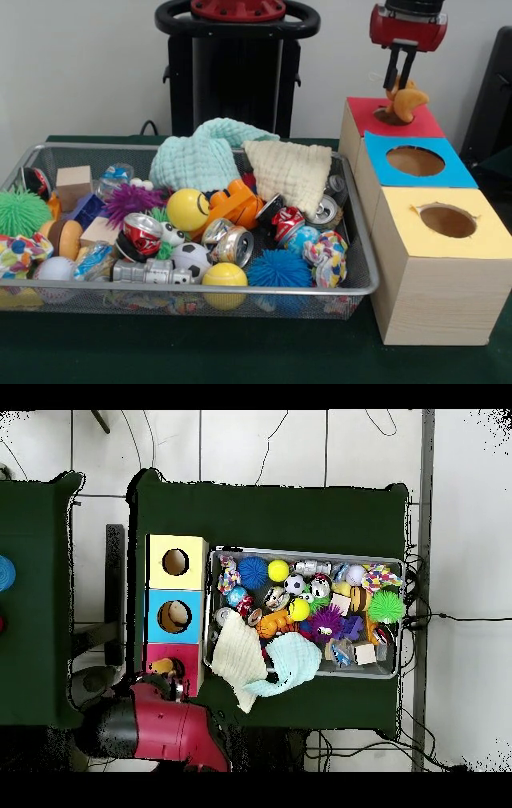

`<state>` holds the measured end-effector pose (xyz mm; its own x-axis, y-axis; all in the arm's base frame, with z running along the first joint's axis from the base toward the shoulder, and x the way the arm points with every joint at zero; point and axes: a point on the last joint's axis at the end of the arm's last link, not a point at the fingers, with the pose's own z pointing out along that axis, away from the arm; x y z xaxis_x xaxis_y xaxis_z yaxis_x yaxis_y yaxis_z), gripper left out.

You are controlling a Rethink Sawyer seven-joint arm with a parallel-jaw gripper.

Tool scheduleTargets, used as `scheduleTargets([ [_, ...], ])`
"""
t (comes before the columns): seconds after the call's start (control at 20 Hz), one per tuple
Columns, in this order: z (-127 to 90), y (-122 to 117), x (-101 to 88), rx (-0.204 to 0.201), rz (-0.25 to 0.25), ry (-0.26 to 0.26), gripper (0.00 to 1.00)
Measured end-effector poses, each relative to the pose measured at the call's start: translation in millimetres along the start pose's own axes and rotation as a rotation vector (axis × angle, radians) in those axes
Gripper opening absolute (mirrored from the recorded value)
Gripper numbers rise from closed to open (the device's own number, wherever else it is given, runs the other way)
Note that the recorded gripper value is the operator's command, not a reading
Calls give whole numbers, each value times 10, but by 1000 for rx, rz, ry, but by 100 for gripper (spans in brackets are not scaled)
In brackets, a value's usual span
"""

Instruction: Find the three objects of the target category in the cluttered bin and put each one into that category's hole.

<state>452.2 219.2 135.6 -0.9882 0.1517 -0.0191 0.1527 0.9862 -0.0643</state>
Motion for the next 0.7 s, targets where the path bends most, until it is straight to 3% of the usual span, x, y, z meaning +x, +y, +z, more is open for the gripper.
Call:
scheduleTargets([
  [0.7, 125, -53, 109, 25, 3, 87, 0],
])
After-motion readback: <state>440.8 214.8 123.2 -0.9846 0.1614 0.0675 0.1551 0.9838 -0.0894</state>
